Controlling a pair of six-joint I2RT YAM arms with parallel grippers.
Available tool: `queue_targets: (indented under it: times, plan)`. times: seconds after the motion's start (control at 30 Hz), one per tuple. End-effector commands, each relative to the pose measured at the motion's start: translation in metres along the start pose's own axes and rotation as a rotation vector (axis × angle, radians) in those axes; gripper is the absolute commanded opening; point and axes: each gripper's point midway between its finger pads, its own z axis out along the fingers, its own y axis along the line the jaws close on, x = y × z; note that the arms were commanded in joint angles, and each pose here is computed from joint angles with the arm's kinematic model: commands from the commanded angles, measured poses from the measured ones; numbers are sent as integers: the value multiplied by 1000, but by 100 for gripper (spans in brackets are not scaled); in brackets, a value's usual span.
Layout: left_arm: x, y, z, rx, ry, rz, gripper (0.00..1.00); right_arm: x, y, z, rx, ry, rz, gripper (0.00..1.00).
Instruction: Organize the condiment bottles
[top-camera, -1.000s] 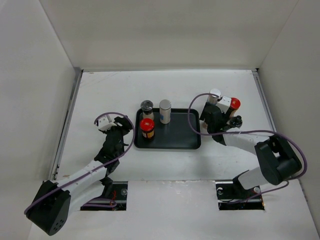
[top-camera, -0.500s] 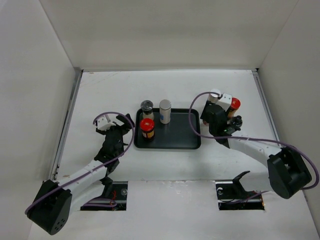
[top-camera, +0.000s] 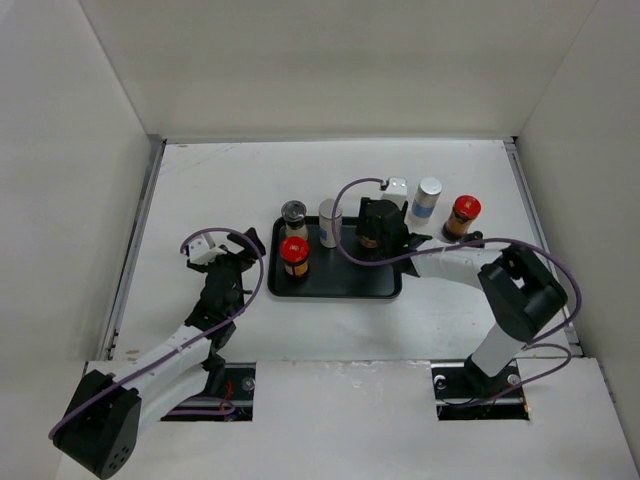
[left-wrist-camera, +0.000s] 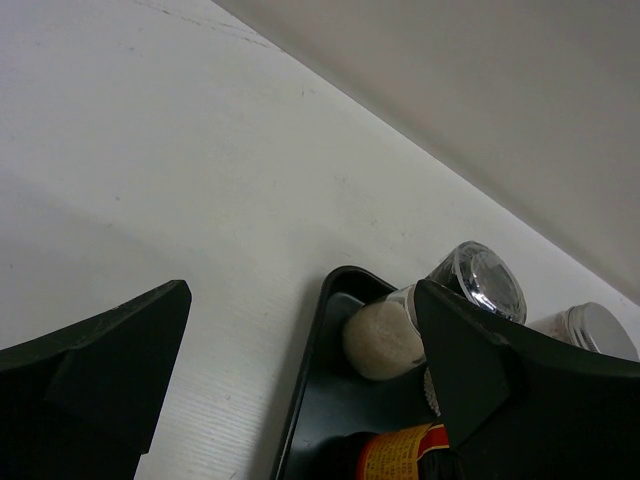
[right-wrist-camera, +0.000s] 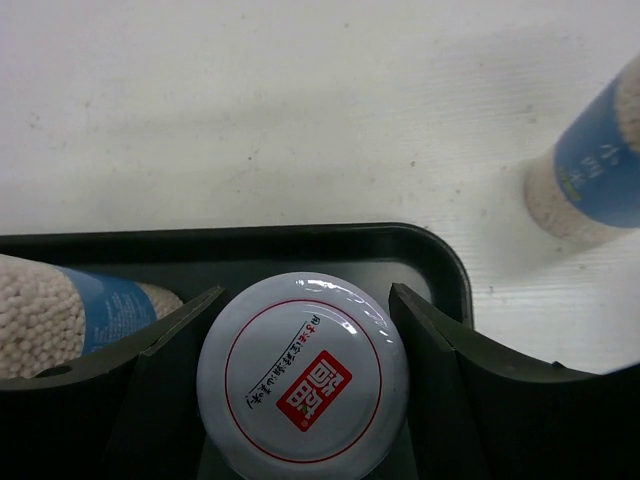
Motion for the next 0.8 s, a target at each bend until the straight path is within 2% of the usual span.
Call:
queue_targets:
  times: [0.0, 0.2, 0.33, 0.4, 0.57, 0.63, 0.67, 0.7, 0.77]
  plan:
    - [-7, -8, 1, 31, -24, -41, 97, -66, 50, -1, -117, -172, 122, 58]
    - [-8, -9, 0, 34, -26, -44, 97, -43, 66, 14, -113, -134, 92, 62]
    - [-7, -8, 0, 30, -23, -41, 97, -40, 68, 15, -95, -137, 82, 78]
    - [-7, -9, 0, 33, -24, -43, 97, -45, 62, 9, -79, -149, 78, 83]
    - [-7, -8, 1, 30, -23, -41, 97, -61, 43, -18, -63, -169, 83, 85]
    - [-8, -9, 1, 32, -25, -43, 97, -66, 23, -33, -35, -188, 101, 82]
    - [-7, -8, 1, 28, -24, -41, 97, -70, 11, -39, -18, -200, 110, 75]
    - [-6, -7, 1, 26, -21, -38, 97, -74, -4, -44, 9, -215, 118, 68]
    - [-7, -11, 0, 39, -21, -44, 97, -91, -37, -51, 71, -256, 152, 45]
